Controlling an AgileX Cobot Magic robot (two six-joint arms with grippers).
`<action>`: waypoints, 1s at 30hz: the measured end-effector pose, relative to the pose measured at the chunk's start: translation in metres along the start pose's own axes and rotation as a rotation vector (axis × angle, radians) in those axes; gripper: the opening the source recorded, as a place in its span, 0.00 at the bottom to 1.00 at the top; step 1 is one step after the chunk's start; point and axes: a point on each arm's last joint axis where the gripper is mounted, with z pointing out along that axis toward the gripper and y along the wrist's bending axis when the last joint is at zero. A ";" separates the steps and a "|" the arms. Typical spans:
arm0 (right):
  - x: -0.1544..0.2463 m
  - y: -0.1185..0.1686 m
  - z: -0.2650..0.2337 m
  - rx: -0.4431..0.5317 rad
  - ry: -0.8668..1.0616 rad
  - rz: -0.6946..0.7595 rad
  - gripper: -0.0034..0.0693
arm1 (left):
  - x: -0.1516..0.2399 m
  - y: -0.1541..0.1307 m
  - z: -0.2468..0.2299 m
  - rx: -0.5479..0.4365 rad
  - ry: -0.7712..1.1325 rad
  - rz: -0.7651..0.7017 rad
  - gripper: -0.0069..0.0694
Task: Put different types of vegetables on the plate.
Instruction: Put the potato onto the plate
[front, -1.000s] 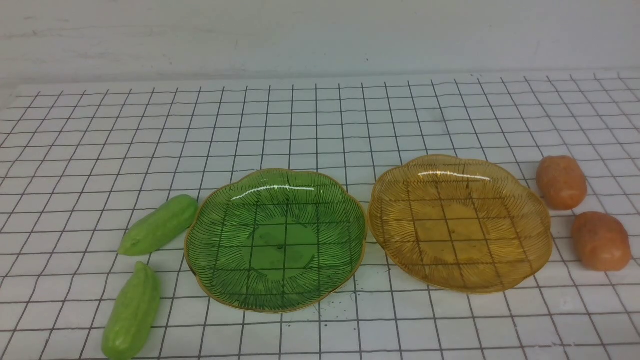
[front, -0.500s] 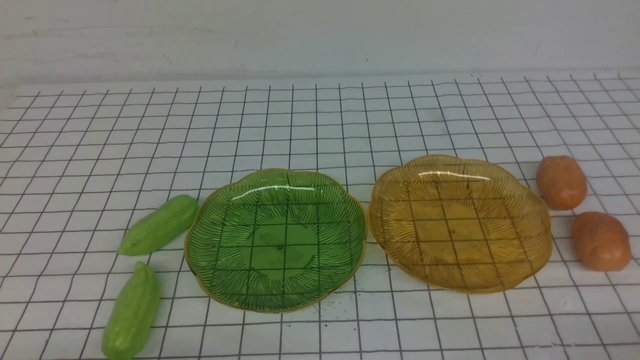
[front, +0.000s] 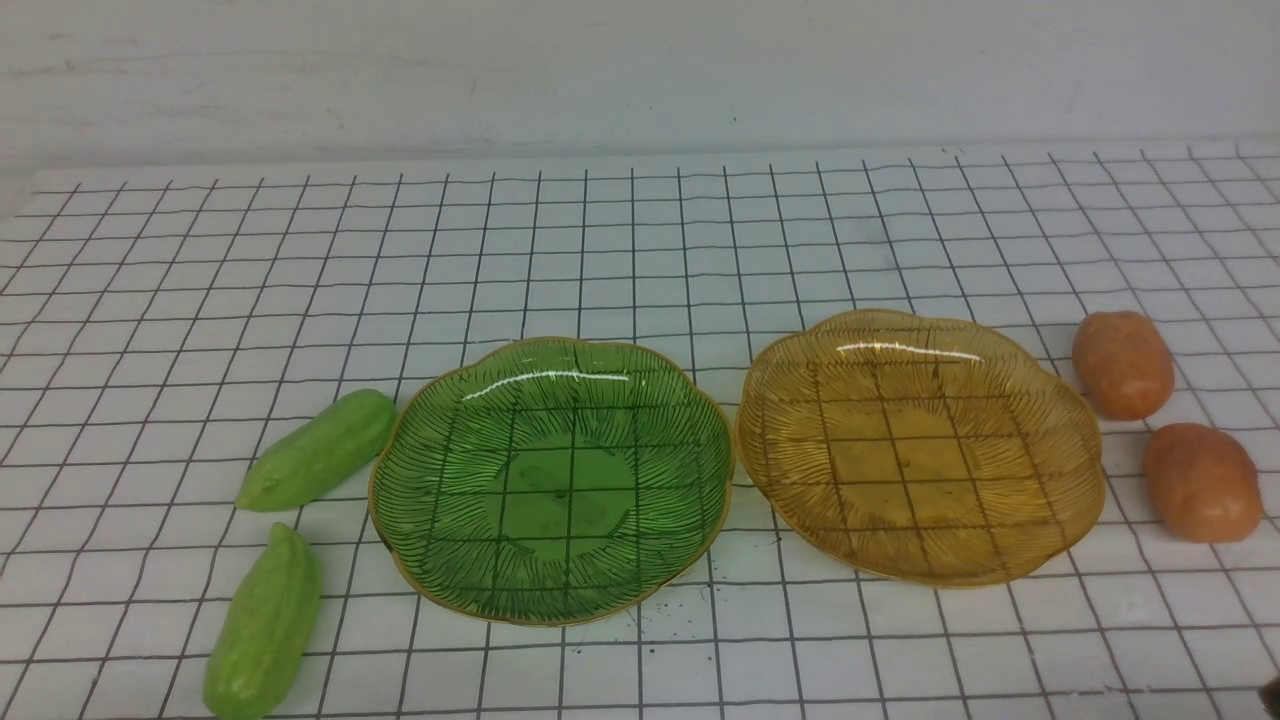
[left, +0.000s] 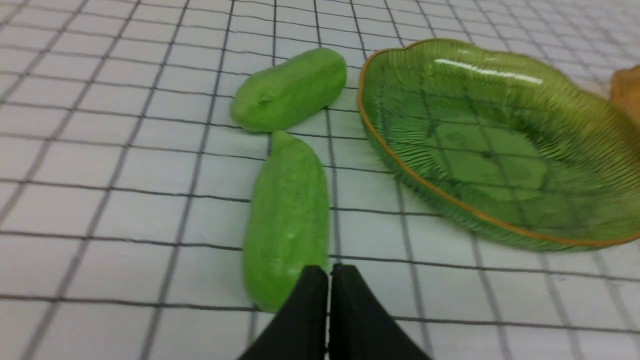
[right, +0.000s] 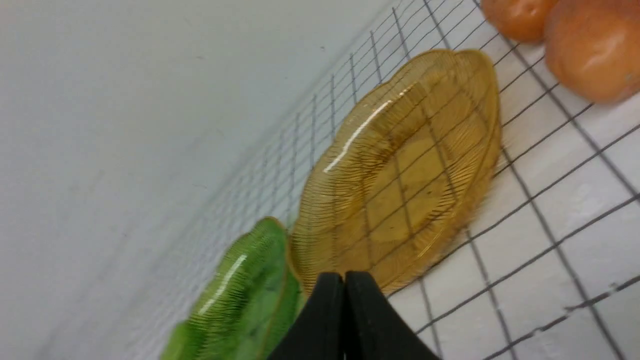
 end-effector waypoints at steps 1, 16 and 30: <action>-0.001 0.001 0.000 -0.010 -0.007 0.035 0.03 | 0.001 -0.004 0.000 0.045 0.005 -0.142 0.08; -0.024 0.044 -0.015 -0.133 -0.028 -0.111 0.03 | -0.026 -0.026 -0.011 0.272 -0.082 -0.588 0.08; -0.082 0.070 0.057 0.538 0.618 -0.553 0.04 | -0.071 -0.049 0.021 0.099 0.640 -0.182 0.08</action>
